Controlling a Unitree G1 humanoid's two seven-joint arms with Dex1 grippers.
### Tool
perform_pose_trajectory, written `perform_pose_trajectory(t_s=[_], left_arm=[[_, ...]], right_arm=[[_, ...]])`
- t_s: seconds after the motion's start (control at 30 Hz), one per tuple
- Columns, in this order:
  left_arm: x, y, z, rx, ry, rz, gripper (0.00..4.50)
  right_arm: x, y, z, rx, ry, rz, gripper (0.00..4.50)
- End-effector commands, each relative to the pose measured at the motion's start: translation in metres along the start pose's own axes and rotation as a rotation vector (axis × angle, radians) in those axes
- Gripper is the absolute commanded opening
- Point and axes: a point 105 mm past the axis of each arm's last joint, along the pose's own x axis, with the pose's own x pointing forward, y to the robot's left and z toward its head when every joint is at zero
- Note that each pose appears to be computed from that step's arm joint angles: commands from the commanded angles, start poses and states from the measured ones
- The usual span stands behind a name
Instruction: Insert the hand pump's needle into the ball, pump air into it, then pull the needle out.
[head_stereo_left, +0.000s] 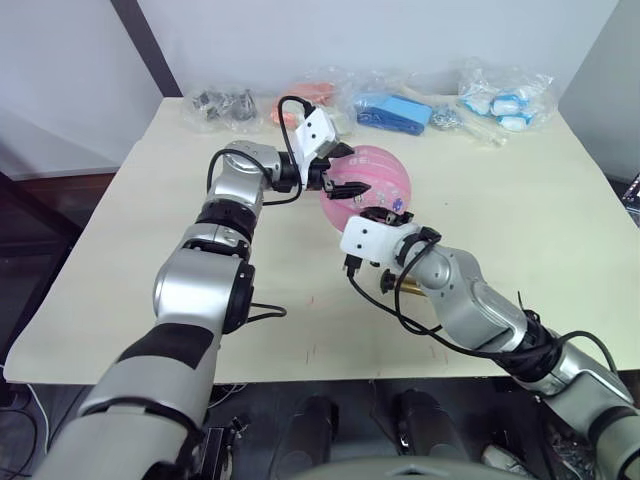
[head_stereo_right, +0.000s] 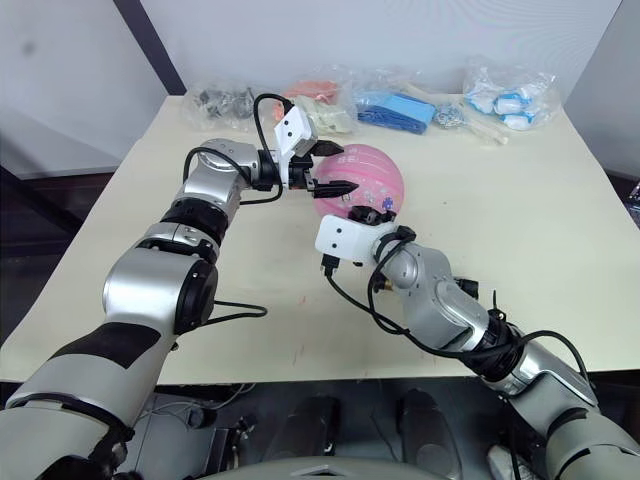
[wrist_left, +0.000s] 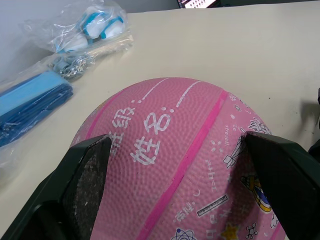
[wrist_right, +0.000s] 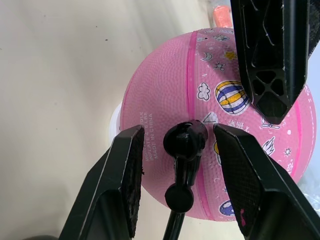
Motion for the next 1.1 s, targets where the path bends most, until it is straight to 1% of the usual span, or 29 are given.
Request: perform_pose_trajectory(t_s=[0.03,0.07,0.13,0.17,0.33,0.6,0.9,1.1], left_arm=[[0.002,-0.004,-0.016,-0.027,0.070,-0.009,4.50],[0.002,-0.004,-0.016,-0.027,0.070,-0.008,4.50],[0.002,-0.004,-0.016,-0.026,0.070,-0.008,4.50],[0.002,-0.004,-0.016,-0.026,0.070,-0.007,4.50],[0.003,-0.004,-0.016,-0.026,0.068,-0.007,4.50],[0.005,-0.004,-0.018,-0.028,0.075,0.009,4.50],[0.011,-0.004,-0.023,-0.021,0.099,0.045,4.50],[0.016,-0.008,-0.030,-0.001,0.122,0.053,4.50]], right_arm=[[-0.002,-0.011,0.003,0.009,-0.014,-0.044,1.78],[-0.002,-0.012,0.002,0.009,-0.012,-0.048,1.48],[-0.001,-0.013,0.001,0.011,-0.004,-0.055,0.62],[-0.001,-0.014,0.000,0.011,0.002,-0.057,0.31],[-0.001,-0.017,-0.004,0.001,0.020,-0.076,0.31],[-0.006,-0.016,0.000,-0.013,0.014,-0.078,0.31],[-0.010,-0.020,0.013,-0.012,-0.005,-0.084,0.31],[-0.014,-0.016,0.015,-0.004,0.006,-0.078,0.31]])
